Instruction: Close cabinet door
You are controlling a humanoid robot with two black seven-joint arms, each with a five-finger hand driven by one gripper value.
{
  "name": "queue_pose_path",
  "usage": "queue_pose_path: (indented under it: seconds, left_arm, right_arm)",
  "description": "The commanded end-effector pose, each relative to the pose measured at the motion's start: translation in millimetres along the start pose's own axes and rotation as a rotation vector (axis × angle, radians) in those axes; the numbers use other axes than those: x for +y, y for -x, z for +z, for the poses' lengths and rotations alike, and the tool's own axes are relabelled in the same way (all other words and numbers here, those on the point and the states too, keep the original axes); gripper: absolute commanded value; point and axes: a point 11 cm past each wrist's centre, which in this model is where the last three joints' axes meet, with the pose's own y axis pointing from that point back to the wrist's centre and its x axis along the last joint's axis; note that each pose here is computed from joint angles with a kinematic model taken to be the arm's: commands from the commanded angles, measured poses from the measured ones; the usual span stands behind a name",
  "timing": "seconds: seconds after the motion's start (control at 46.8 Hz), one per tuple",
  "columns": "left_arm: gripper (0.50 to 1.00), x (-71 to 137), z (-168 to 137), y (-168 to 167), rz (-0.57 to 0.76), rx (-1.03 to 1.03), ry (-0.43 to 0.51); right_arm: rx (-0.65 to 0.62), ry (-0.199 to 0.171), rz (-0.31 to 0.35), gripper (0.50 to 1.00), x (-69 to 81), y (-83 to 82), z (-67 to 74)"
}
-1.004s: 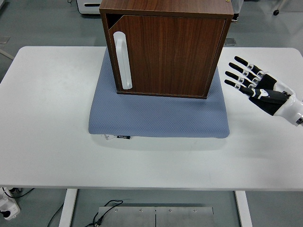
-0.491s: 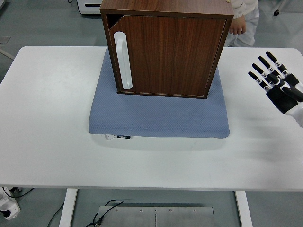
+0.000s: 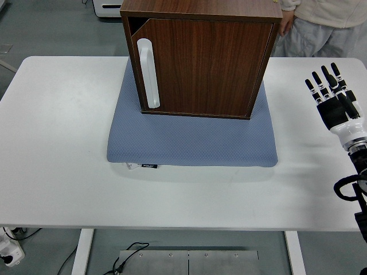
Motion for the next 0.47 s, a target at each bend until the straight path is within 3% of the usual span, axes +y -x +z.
queue_pose_path:
  seconds: [0.0,0.449]
  left_arm:
    - [1.000,0.0,0.1,0.0,0.000,0.000,0.000]
    - [1.000,0.0,0.1,0.0,0.000,0.000,0.000]
  right_arm:
    - [-0.014,-0.001,0.002,1.000,-0.6,1.4,4.6]
    - [-0.074,0.016,0.013,1.000,4.6,3.5,31.9]
